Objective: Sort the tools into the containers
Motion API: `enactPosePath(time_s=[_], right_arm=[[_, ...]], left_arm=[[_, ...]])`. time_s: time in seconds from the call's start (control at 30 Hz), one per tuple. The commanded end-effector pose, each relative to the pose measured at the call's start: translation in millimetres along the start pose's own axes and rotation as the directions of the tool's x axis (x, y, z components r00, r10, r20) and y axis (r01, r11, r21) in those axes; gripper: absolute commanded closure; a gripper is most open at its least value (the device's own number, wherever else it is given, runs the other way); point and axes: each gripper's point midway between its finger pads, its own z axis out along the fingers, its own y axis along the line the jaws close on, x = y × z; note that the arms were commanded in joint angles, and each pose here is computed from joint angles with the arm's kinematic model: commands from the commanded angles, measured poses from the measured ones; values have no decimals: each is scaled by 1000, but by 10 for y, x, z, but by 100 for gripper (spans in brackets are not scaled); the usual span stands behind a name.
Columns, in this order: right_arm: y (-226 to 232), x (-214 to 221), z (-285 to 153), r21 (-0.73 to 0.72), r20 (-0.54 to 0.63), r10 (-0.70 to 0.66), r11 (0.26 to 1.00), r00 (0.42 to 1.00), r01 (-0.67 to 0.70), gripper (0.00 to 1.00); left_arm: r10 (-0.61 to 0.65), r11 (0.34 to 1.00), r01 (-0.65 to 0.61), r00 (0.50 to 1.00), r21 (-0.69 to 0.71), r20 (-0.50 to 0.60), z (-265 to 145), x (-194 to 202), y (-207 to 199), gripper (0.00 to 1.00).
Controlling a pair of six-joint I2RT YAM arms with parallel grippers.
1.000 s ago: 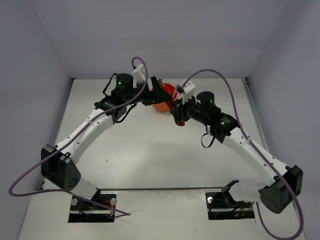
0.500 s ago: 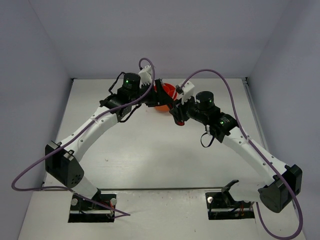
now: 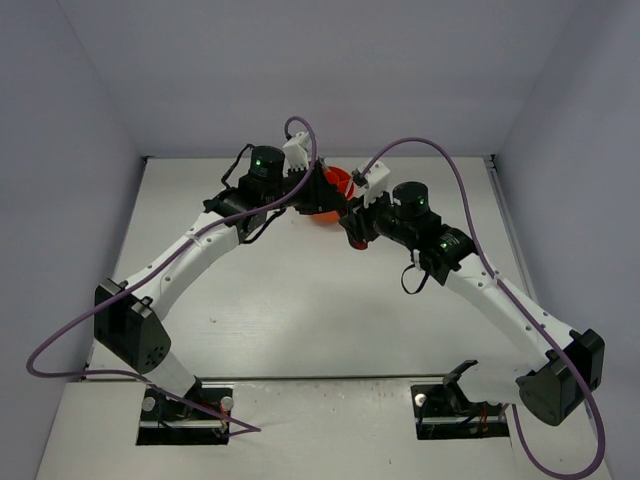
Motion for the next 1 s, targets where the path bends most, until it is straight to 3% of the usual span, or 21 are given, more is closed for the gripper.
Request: enactPosePath(time_s=[0.0,0.17,0.27,0.53,0.77,0.97], right_arm=[[52,-497,-58,-17,159,-26,999,987,29,71],[-123,-507,-198,93,175,-14,996,984,-2,19],[-310,-462,-363,206,189,2,978,982,-42,6],[-722,-18,-792,436,164,67,890,984,-134,2],[-791,394,-905,480,133,205,843,970,-244,2],[-740,587,-957,474,116,238,840,964,-264,2]], left_arm=[[163,979,-181,972,97,170,-187,-495,-471,100],[296,953,-302,931,-2,213,-254,-677,-402,100],[393,919,-370,893,-140,219,-294,-814,-205,100],[612,745,-445,753,-498,243,-325,-1420,308,100],[662,697,-435,696,-570,278,-88,-1741,474,100],[695,672,-434,649,-599,310,148,-1979,539,100]])
